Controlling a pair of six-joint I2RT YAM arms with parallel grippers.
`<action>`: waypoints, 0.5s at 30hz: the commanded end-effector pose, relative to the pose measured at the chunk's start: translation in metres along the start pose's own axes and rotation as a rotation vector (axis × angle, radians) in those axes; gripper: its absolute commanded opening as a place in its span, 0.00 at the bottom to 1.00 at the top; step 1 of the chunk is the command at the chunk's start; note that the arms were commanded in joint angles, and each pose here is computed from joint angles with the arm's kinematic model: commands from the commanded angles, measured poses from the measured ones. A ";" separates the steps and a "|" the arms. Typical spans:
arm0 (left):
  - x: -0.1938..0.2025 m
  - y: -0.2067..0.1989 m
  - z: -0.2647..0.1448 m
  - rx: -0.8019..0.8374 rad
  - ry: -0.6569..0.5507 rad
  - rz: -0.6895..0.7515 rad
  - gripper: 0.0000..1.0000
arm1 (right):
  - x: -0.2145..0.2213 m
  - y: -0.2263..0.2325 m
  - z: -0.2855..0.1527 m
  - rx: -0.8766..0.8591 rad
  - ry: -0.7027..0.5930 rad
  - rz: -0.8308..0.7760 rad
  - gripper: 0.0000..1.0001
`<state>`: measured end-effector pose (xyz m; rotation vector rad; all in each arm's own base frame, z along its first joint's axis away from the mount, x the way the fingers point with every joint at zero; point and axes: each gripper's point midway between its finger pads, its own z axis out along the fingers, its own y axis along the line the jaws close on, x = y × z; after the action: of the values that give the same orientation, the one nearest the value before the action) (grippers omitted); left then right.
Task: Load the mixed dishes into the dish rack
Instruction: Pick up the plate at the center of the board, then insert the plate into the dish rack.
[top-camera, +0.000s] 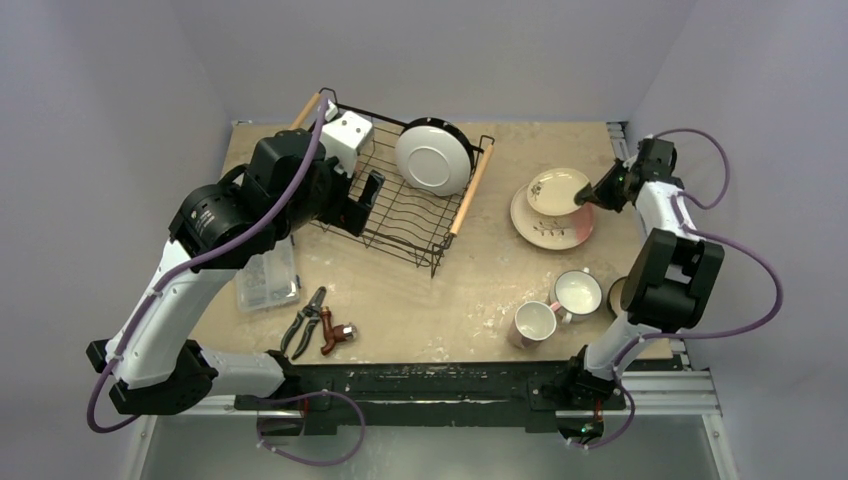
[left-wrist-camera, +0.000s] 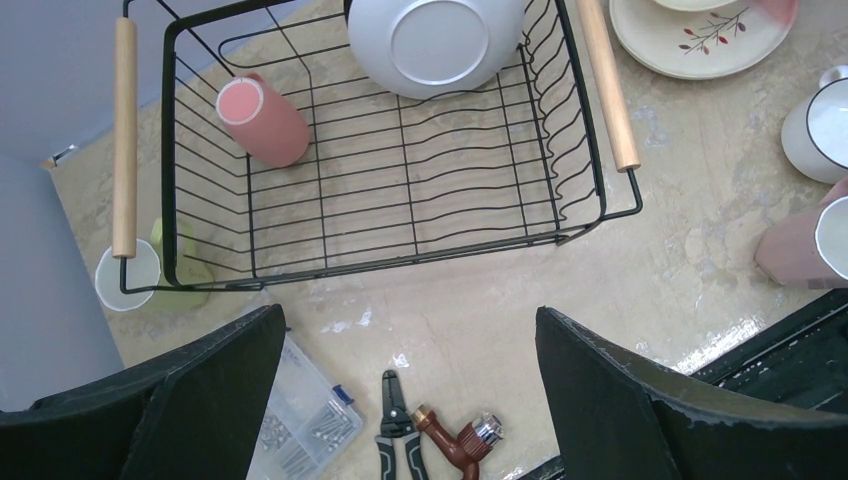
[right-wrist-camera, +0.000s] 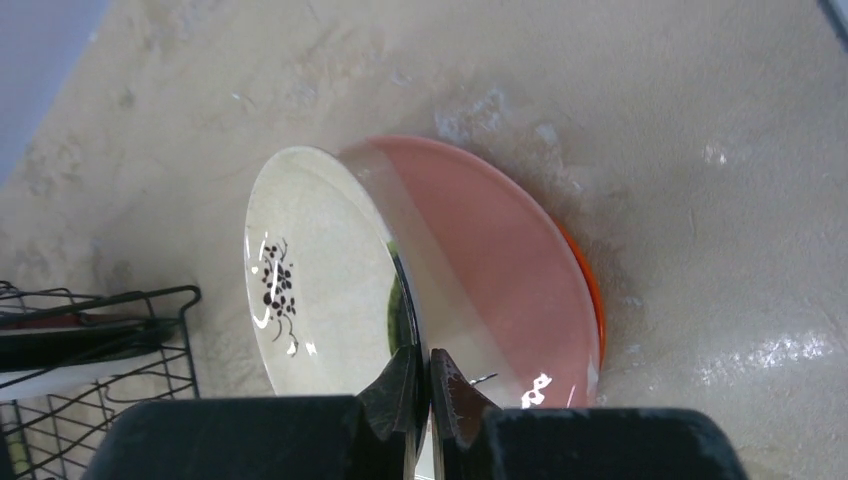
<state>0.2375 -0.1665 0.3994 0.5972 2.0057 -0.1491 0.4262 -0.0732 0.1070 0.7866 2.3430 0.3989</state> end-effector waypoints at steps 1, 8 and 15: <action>-0.012 0.008 -0.009 -0.022 -0.049 -0.025 0.95 | -0.050 0.047 -0.053 -0.125 -0.141 0.005 0.00; -0.010 0.011 -0.009 -0.031 -0.046 -0.060 0.96 | -0.085 0.096 -0.095 -0.280 -0.219 -0.007 0.00; -0.008 0.015 -0.007 -0.038 -0.042 -0.133 0.96 | -0.098 0.162 -0.136 -0.563 -0.203 0.012 0.00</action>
<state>0.2424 -0.1589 0.3994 0.5212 2.0259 -0.1512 0.4690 -0.0540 0.2628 0.6554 2.0252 0.6502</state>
